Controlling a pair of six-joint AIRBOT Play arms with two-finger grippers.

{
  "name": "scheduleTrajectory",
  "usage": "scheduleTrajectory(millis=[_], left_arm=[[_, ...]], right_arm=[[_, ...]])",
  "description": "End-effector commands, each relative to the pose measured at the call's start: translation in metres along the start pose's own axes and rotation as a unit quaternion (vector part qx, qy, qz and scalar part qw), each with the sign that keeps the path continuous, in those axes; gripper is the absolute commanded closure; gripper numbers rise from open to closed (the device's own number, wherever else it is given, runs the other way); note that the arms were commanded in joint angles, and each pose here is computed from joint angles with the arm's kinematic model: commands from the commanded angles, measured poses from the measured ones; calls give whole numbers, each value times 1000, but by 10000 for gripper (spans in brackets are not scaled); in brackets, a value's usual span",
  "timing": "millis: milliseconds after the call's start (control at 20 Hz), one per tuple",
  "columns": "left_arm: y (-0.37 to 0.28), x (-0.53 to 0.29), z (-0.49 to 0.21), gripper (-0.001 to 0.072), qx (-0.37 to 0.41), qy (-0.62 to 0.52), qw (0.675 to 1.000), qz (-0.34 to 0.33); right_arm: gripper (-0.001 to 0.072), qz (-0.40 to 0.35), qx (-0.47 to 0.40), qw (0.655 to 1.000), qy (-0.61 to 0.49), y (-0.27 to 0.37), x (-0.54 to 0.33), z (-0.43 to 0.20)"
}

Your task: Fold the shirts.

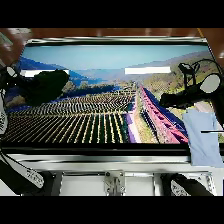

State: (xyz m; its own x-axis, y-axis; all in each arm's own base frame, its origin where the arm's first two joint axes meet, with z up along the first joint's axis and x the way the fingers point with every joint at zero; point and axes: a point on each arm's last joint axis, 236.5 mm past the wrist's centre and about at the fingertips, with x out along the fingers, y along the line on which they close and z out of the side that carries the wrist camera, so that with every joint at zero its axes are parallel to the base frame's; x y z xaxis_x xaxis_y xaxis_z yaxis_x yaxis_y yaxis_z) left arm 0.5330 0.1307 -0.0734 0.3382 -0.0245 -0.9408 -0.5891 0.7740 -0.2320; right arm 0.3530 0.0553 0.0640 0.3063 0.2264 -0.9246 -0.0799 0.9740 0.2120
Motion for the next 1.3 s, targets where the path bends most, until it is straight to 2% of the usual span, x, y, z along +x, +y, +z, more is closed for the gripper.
scheduleTrajectory(millis=[0,50,100,150,200,250,300,400,500,700,850,950,1100,1250], left_arm=[[-2,31,-5,5,-4,12,1000,-13],[-1,35,-7,7,-5,16,1000,-11],[0,38,-8,61,-8,18,1000,-10],[1,39,-9,281,-8,19,1000,-10],[0,38,-8,544,-7,18,1000,-11],[-3,35,-6,622,-7,15,1000,-15],[-8,28,-2,669,0,8,1000,-18],[-28,0,14,670,30,-24,999,-34],[-67,-48,27,671,102,-74,990,-59],[-163,-195,5,671,252,-182,942,-125],[-226,-315,-65,671,359,-246,880,-189],[-249,-372,-128,671,406,-250,848,-232],[-271,-406,-218,671,454,-203,820,-284],[-295,-390,-306,670,504,-130,794,-314]], right_arm=[[141,2,0,1000,2,1,0,-1],[141,2,0,1000,3,1,0,-1],[140,2,0,1000,3,1,0,-1],[140,2,3,1000,4,1,0,-2],[141,2,3,1000,5,1,0,-2],[141,2,4,1000,5,1,0,-2],[141,2,4,1000,5,1,0,-2],[141,2,4,1000,5,1,0,-2],[141,6,5,1000,4,3,0,-2],[141,14,6,1000,4,7,-1,-2],[140,14,1,1000,8,9,-9,-8],[140,9,-7,1000,-1,11,-26,-13],[139,-21,-24,999,-37,5,-64,-22],[139,-63,-34,997,-39,-8,-93,-44]])
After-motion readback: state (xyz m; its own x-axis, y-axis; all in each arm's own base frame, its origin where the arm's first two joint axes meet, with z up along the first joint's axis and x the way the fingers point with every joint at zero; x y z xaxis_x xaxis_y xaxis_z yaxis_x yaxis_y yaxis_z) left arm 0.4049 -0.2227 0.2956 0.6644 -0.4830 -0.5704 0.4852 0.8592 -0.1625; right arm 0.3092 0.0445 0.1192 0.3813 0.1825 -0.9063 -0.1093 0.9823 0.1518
